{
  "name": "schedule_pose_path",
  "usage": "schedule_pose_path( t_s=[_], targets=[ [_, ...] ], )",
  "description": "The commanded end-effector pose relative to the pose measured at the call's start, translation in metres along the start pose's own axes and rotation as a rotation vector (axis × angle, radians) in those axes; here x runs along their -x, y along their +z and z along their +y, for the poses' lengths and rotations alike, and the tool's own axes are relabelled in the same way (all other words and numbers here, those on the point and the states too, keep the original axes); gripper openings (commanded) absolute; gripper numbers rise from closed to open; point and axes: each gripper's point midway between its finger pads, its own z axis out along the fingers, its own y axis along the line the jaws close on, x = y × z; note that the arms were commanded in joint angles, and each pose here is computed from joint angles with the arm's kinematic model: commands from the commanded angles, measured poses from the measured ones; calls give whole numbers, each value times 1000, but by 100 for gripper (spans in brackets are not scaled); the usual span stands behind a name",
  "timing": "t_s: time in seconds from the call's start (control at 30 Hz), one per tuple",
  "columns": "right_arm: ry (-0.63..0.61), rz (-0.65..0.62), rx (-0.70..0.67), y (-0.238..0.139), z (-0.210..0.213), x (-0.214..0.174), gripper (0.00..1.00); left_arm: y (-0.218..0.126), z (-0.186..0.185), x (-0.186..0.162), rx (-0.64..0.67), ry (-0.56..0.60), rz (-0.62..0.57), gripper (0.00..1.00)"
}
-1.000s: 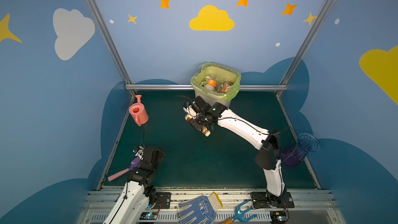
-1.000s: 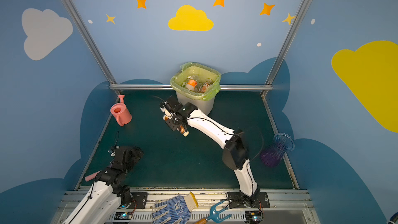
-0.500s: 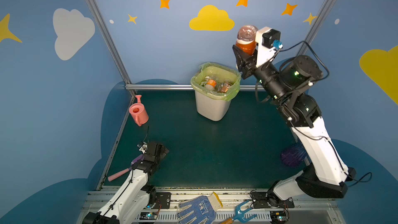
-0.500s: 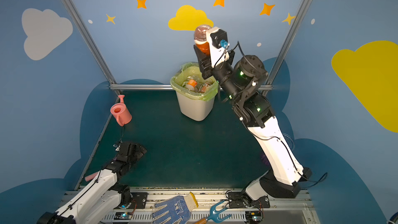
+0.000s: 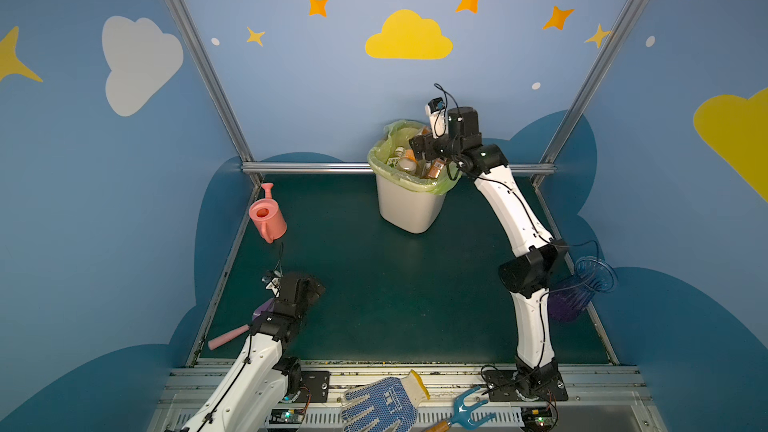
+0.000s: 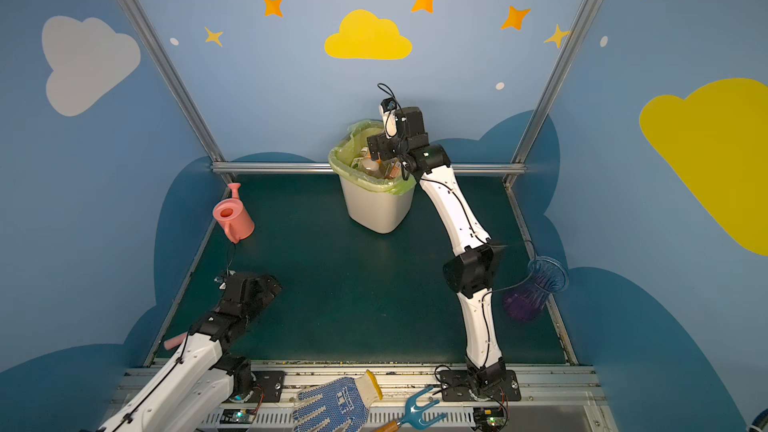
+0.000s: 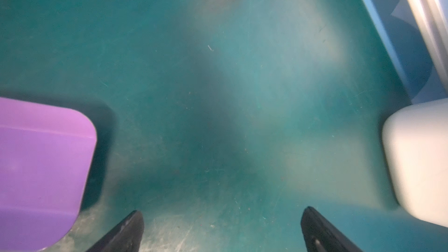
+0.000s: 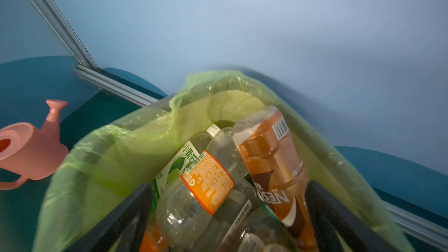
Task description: Throw the plastic bottles in the bin
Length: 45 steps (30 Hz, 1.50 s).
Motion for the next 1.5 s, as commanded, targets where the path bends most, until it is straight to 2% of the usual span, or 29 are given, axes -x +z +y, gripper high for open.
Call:
schedule_pose_path(
  t_s=[0.0, 0.17, 0.33, 0.5, 0.6, 0.77, 0.93, 1.1, 1.33, 1.47],
  targets=[
    [-14, -408, -52, -141, -9, 137, 98, -1, 9, -1, 26, 8, -3, 100],
    [-32, -391, -82, -155, -16, 131, 98, -2, 10, -4, 23, 0, 8, 100],
    [-13, -351, -87, -151, -22, 115, 98, -5, 10, -2, 20, -1, 1, 100],
    [9, -259, -108, -136, -34, 76, 98, -7, 13, -1, 26, 3, -7, 100],
    [14, -174, -126, -124, -46, 26, 98, -7, 14, 0, 27, 5, -18, 100],
    [38, -21, -198, -120, -80, -91, 98, -6, 9, 4, 28, 30, -28, 100],
    [117, 28, -313, -142, -119, -210, 98, -6, -1, 21, 43, 90, -76, 100],
    [161, 82, -395, -165, -137, -298, 98, -10, -24, 58, 67, 206, -183, 100],
    [230, 109, -437, -164, -152, -374, 98, -6, -41, 111, 184, 275, -369, 100],
    [275, 53, -422, -162, -160, -366, 98, 4, -48, 128, 218, 343, -464, 100]
  ],
)
